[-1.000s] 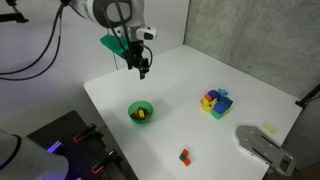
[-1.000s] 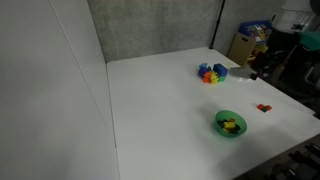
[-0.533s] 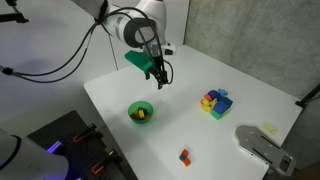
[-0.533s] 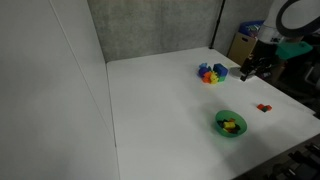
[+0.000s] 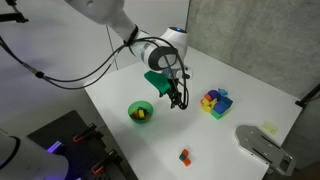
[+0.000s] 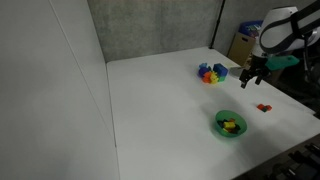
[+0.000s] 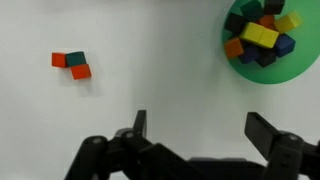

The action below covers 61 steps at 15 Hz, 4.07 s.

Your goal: Put an orange block in the bowl

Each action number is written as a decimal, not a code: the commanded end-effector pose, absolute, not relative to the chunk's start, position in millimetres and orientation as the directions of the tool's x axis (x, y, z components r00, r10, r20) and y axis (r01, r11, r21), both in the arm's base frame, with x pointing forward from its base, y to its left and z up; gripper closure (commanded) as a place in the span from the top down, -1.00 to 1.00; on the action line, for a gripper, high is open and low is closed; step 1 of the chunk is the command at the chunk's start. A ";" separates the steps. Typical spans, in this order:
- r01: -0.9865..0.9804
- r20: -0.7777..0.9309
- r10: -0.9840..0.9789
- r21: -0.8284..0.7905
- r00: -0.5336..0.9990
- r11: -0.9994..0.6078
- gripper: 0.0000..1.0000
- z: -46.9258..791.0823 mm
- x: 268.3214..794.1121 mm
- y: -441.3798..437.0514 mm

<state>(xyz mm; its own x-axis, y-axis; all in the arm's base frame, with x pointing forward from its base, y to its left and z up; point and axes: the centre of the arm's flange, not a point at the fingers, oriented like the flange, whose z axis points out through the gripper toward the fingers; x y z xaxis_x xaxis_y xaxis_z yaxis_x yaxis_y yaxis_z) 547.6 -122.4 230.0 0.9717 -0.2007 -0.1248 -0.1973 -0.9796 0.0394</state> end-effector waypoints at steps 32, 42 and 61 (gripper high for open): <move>-0.162 -0.109 -0.166 0.043 0.980 -0.986 1.00 53.5 519.5 -298.0; -0.110 -0.124 -0.110 0.005 0.986 -0.994 0.13 32.4 503.7 -299.7; -0.095 -0.099 -0.096 0.012 0.991 -0.995 -0.81 140.1 553.3 -173.2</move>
<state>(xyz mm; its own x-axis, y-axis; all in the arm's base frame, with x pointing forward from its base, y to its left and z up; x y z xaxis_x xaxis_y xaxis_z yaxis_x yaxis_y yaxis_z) 561.0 -215.1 117.6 0.9941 -0.0805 -0.0731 -0.0794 -0.9967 0.0176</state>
